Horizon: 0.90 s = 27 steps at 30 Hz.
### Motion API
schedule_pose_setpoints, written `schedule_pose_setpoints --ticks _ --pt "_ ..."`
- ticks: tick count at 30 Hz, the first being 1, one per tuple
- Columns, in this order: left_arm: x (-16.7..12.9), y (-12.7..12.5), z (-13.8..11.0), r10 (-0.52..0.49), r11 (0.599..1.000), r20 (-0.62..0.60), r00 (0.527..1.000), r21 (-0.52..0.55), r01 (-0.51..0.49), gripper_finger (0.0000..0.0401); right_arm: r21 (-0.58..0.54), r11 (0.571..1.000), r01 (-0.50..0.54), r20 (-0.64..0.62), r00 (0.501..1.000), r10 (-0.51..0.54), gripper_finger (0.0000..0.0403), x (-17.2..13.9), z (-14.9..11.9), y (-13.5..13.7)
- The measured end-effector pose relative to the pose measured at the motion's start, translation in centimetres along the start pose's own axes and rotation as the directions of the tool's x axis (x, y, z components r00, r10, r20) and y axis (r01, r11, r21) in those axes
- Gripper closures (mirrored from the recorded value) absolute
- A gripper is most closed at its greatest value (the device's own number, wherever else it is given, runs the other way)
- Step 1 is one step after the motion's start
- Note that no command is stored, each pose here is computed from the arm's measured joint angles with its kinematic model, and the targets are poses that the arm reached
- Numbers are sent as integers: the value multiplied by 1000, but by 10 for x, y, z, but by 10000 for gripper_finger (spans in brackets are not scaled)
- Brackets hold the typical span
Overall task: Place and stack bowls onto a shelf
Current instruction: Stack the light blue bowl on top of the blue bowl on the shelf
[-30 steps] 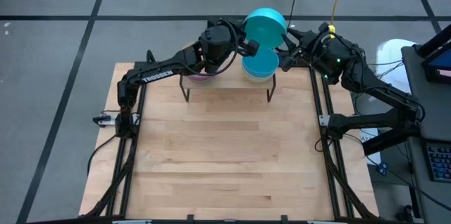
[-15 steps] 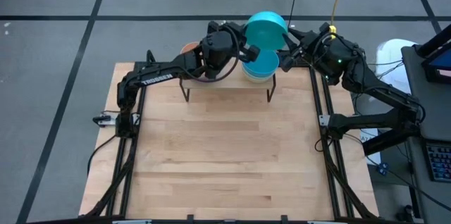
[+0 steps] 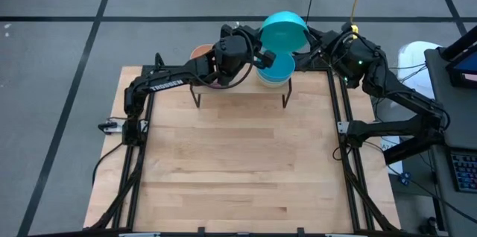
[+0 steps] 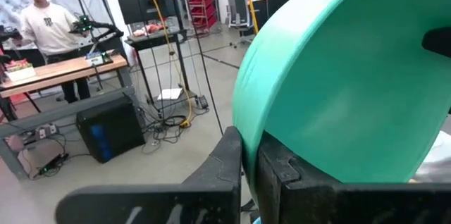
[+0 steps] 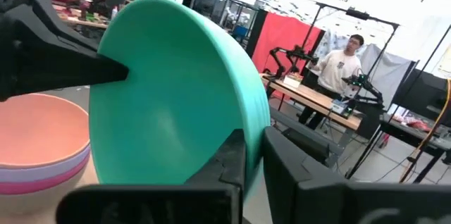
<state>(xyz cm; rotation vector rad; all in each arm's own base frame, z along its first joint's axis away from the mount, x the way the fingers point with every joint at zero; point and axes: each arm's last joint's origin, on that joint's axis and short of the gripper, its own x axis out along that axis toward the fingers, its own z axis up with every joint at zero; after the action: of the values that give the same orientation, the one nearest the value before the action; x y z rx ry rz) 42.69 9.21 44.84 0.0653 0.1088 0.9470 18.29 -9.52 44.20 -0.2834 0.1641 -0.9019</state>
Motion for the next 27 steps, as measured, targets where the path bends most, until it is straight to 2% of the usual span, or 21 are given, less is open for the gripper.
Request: schedule_pose_setpoints --ticks 3,9,19,23,27 --pt "0 -1 0 -31 1000 1 1000 1 31 371 -14 1000 21 -9 1000 -21 390 0 0 0" --pt "3 -1 -1 -134 991 -2 991 -4 134 304 -36 999 29 -13 999 -29 401 0 -1 -1" --pt "5 0 0 -162 987 16 987 -14 163 233 -57 998 14 -15 1000 -15 400 0 -1 0" --pt "2 -4 2 -156 984 28 987 96 153 225 -55 998 12 -14 1000 -13 400 0 -1 0" --pt "-5 -10 7 -160 961 72 984 239 139 224 -53 999 10 -9 1000 -10 401 0 -1 0"
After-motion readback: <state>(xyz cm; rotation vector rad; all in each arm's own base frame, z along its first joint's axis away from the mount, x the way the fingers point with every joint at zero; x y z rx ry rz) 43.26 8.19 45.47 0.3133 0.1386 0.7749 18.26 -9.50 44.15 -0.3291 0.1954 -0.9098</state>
